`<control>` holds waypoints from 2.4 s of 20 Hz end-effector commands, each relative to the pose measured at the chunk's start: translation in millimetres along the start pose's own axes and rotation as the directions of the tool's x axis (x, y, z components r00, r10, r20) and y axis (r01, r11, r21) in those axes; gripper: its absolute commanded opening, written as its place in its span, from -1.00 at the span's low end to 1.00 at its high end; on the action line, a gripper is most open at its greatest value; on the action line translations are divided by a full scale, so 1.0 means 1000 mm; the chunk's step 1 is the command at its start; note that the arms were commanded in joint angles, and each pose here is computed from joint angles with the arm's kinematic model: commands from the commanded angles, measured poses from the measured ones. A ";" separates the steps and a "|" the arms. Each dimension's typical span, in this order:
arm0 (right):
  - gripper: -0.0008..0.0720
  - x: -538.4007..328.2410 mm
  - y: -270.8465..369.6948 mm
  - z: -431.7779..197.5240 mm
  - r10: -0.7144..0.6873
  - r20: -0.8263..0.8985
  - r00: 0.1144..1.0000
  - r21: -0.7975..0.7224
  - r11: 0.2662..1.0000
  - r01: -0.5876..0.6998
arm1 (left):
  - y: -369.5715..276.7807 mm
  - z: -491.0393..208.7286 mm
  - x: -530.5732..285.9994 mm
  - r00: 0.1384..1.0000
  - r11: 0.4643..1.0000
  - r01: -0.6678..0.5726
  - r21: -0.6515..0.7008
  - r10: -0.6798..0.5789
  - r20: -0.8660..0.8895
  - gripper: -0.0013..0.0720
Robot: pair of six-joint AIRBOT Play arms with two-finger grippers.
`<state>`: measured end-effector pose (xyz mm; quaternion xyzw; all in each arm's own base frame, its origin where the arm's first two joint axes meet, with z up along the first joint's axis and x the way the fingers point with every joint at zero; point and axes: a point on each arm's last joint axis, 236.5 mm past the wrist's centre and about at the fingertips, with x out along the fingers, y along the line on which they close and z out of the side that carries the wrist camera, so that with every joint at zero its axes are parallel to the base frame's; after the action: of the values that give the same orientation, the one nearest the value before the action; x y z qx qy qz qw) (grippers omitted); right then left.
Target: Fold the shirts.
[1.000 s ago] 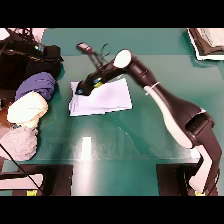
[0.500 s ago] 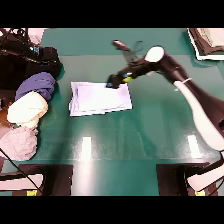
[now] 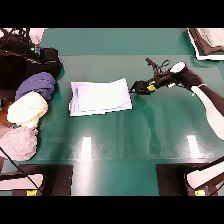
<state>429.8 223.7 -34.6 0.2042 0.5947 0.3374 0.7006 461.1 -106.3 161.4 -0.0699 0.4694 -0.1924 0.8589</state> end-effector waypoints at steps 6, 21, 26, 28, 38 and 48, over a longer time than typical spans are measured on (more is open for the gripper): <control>0.50 0.075 0.035 0.008 0.085 -0.097 0.992 -0.045 0.995 -0.090 | -0.001 -0.004 0.000 1.000 1.000 0.004 0.000 -0.004 -0.018 -0.90; -0.95 -0.128 -0.090 0.051 -0.142 0.353 0.925 0.189 0.979 0.078 | -0.001 -0.013 0.000 0.999 1.000 0.008 0.027 -0.006 -0.054 -0.90; -0.96 -0.294 -0.194 -0.011 -0.459 0.557 0.692 0.487 0.856 0.175 | -0.001 -0.012 0.000 0.999 1.000 0.008 0.025 -0.006 -0.051 -0.90; -0.96 -0.347 -0.225 -0.049 -0.571 0.591 0.570 0.606 0.781 0.153 | -0.002 -0.012 0.000 0.999 1.000 0.008 0.025 -0.007 -0.052 -0.90; -0.95 -0.388 -0.272 -0.172 -0.748 0.479 0.460 0.812 0.576 0.091 | -0.006 -0.013 0.000 0.998 0.999 0.026 0.020 -0.025 -0.054 -0.90; 0.08 -0.450 -0.272 -0.266 -0.856 0.212 0.472 0.872 0.384 0.305 | -0.008 -0.019 -0.001 0.996 0.998 0.036 0.043 -0.033 -0.083 -0.90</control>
<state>234.7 -298.9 20.4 0.3331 0.4099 -0.2942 0.7966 444.5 -111.8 154.8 -0.0557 0.4952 -0.2169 0.8394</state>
